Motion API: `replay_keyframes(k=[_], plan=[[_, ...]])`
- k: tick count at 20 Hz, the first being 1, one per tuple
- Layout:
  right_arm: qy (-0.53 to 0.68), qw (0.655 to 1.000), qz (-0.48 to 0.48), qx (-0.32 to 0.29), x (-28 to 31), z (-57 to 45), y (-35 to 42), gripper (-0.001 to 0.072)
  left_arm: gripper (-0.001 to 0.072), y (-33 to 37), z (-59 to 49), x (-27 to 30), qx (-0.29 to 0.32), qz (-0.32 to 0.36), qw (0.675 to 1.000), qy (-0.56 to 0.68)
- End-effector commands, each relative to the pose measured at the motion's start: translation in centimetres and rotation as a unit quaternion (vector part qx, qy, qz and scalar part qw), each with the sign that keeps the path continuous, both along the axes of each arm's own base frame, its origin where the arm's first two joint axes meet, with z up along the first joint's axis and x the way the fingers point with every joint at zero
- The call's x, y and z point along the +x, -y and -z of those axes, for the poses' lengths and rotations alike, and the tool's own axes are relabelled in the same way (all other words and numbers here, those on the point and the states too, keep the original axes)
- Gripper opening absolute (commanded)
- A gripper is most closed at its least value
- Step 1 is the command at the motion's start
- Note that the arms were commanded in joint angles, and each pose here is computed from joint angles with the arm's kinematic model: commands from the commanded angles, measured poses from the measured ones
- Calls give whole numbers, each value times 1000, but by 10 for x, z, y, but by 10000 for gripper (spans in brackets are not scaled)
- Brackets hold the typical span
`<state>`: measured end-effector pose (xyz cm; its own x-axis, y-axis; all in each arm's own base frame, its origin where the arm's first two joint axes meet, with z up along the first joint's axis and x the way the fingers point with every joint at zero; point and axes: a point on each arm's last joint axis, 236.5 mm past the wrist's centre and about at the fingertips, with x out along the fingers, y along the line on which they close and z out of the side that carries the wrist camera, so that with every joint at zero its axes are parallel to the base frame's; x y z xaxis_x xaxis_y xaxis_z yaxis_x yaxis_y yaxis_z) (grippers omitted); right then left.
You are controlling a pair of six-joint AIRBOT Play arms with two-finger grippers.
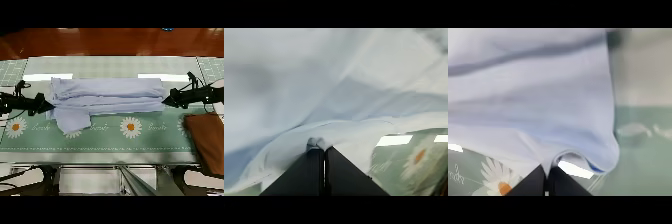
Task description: Fold the shirts.
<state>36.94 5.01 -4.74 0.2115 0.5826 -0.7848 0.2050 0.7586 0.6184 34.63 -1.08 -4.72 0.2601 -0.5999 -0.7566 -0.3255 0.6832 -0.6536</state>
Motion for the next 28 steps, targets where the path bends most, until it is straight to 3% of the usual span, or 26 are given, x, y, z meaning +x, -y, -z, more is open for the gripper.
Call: replay_keyframes(k=[1, 11, 20, 21, 22, 23, 24, 26, 28], plan=[[21, 1000, -4, 1, 42, -9, -6, 22, 23, 9, -20, 59, -32, -5, 999, 32], [46, 999, 15, -9, 113, -6, 12, 22, 23, -5, -12, 168, -34, -29, 998, 47], [44, 999, 22, -9, 142, 25, 17, 22, 23, 1, 13, 183, -32, -9, 998, 48], [40, 999, 31, -10, 144, 30, 18, 23, 46, 2, 13, 183, -32, -8, 998, 47], [41, 998, 43, -12, 148, 32, 21, 92, 255, 2, 13, 183, -32, -8, 998, 47], [43, 997, 58, -13, 152, 32, 23, 357, 506, 4, 12, 181, -34, -5, 998, 44], [46, 997, 62, -13, 155, 28, 26, 411, 509, 2, 9, 177, -38, 2, 999, 39], [42, 997, 64, -4, 152, 6, 41, 411, 508, -11, -4, 167, -37, 6, 999, 25], [44, 997, 65, -7, 138, -26, 72, 411, 508, -43, -27, 159, 16, 0, 999, 41]])
